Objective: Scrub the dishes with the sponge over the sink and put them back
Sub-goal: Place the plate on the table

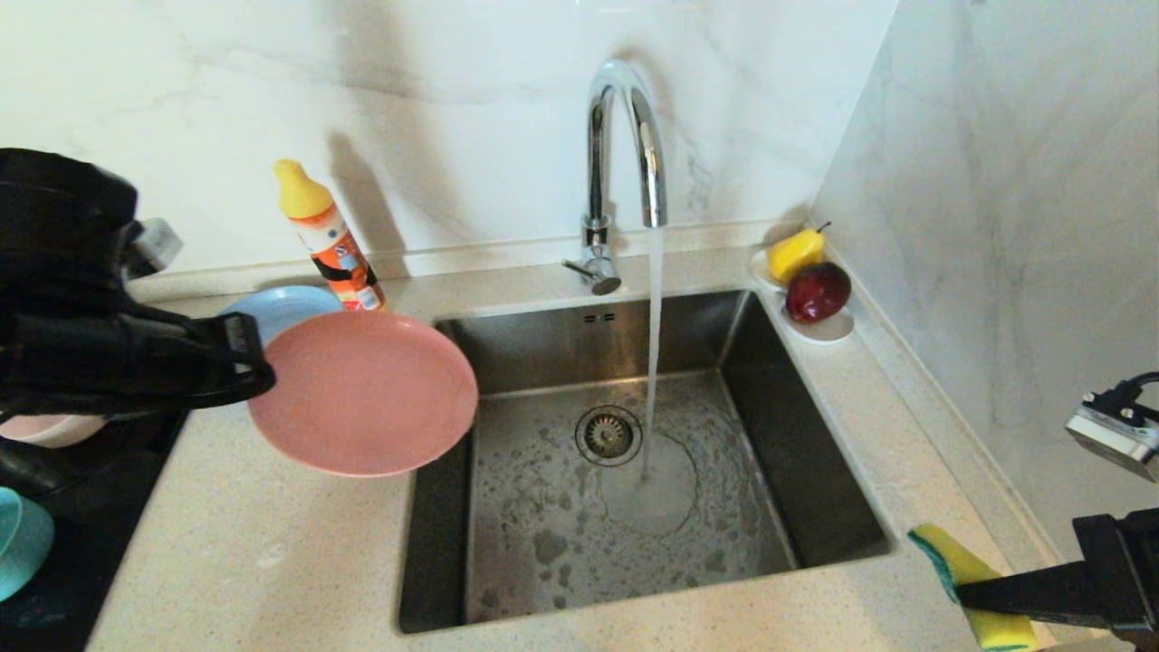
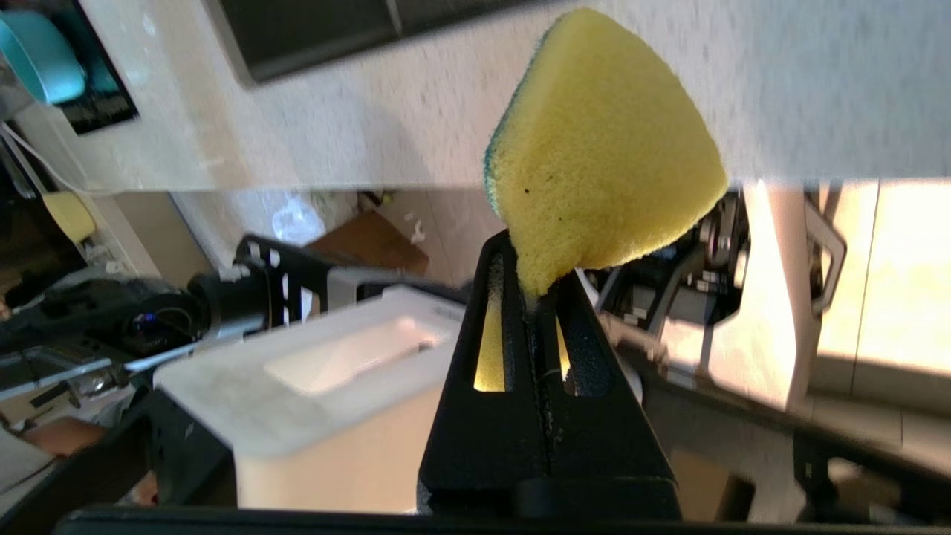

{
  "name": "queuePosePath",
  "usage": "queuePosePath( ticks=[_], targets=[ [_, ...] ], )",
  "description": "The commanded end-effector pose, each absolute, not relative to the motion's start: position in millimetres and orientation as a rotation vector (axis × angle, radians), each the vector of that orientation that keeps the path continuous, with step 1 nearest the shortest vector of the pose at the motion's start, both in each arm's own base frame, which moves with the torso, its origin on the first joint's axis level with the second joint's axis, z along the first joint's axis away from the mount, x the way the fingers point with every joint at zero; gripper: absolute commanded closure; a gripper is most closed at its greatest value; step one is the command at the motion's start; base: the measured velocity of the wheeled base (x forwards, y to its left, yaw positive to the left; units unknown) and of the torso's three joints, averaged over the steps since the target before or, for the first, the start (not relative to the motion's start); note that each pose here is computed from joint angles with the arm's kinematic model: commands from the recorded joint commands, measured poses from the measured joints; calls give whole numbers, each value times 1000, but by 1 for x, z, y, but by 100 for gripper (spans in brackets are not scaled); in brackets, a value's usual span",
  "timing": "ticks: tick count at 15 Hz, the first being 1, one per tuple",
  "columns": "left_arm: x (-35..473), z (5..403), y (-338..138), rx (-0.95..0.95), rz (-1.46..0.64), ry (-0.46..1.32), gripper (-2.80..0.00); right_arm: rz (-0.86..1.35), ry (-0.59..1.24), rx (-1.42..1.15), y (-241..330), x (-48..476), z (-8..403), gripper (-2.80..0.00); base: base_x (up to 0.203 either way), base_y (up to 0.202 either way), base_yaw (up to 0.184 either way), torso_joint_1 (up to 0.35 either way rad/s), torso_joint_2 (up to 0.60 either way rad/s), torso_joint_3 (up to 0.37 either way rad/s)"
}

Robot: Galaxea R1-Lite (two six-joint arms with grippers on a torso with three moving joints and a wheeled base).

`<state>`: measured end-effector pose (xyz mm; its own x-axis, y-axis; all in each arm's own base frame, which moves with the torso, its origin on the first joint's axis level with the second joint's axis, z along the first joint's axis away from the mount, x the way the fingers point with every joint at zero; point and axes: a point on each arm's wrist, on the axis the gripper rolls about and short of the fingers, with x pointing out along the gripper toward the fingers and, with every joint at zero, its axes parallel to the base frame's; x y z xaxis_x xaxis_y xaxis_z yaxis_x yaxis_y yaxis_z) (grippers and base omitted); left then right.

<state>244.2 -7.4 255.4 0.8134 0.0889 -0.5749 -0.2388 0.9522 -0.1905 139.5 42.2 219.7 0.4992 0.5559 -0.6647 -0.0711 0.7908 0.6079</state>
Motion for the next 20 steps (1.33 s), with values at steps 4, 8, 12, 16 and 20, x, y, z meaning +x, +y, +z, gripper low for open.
queuePosePath(
  ticks=[4,8,12,16,20],
  targets=[
    [182,234,65,-407,322,645,0,394,1016,562,46,153,208,0,0,0,0,0,0,0],
    [172,188,95,-484,375,731,0,393,1023,561,46,155,207,0,0,0,0,0,0,0],
    [183,162,125,-557,420,762,0,413,1028,571,47,156,208,0,0,0,0,0,0,0],
    [185,149,144,-613,415,762,0,411,1034,571,47,156,206,0,0,0,0,0,0,0],
    [186,149,161,-622,435,728,0,414,1035,573,47,156,207,0,0,0,0,0,0,0]
  ],
)
